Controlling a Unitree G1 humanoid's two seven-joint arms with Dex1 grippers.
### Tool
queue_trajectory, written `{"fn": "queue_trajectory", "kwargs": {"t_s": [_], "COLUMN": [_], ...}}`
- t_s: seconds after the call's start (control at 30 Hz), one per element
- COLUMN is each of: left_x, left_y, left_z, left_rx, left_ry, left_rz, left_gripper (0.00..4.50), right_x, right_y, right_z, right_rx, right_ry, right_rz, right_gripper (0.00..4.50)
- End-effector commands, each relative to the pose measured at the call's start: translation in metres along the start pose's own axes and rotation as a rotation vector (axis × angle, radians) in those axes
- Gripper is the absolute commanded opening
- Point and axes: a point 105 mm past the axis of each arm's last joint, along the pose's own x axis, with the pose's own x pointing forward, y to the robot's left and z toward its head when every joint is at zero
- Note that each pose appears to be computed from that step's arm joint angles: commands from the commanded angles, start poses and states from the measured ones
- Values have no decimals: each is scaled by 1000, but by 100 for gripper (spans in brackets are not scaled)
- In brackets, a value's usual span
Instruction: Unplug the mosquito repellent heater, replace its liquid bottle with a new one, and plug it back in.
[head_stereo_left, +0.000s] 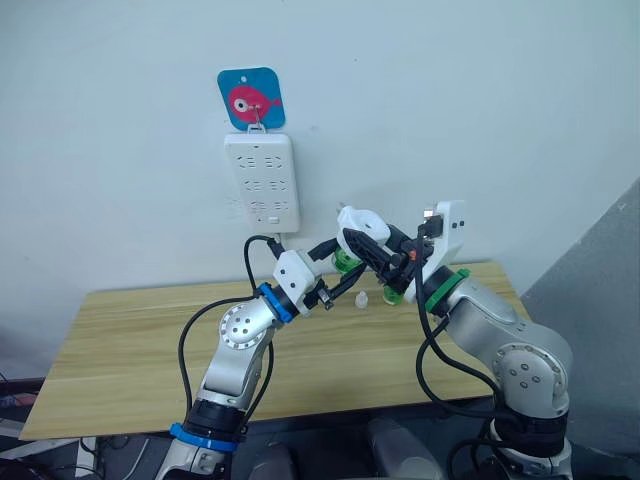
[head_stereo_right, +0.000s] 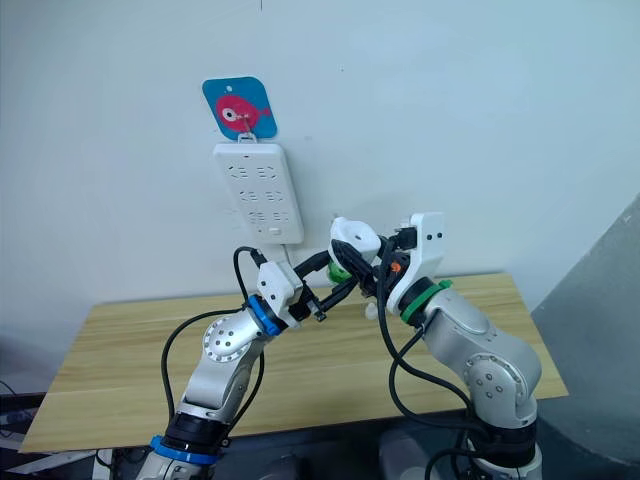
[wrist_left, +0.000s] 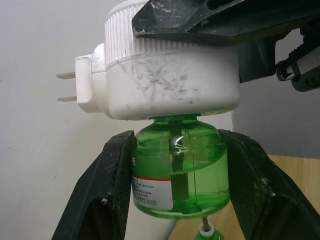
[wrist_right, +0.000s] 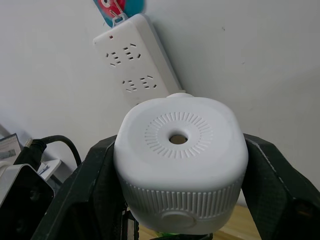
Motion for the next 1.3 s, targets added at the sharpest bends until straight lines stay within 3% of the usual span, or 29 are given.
{"fn": "queue_trajectory", "kwargs": {"t_s": [0.03, 0.2, 0.33, 0.43, 0.47, 0.67, 0.77, 1.1, 1.23, 1.3], "left_x": [3, -1, -4, -16, -24, -85, -100, -94, -92, -91], "left_y": [-1, -1, 1, -1, 3, 47, 69, 125, 141, 145], "left_z": [16, 18, 15, 4, 1, -1, 5, 18, 18, 18], "left_rx": [46, 52, 41, -41, -40, 29, 36, -94, -80, -69], "left_ry": [-58, -65, -43, 32, 65, 232, 265, 243, 249, 251], "left_rz": [0, -1, -8, -41, -32, 135, 224, 295, 324, 328], "left_gripper": [224, 224, 352, 440, 450, 450, 450, 450, 326, 326], "right_x": [2, 2, 1, 0, -1, -9, -13, -10, -10, -10], "right_y": [16, 18, 17, 15, 14, 6, 4, 8, 9, 9], "right_z": [11, 12, 12, 15, 16, 23, 21, 15, 14, 14], "right_rx": [-12, -17, -15, -18, -22, -145, -219, -335, -338, -338], "right_ry": [-50, -55, -58, -68, -73, -58, -21, 38, 39, 38], "right_rz": [75, 83, 83, 74, 69, 33, 29, 71, 75, 76], "right_gripper": [300, 300, 300, 300, 300, 300, 300, 300, 300, 300]}}
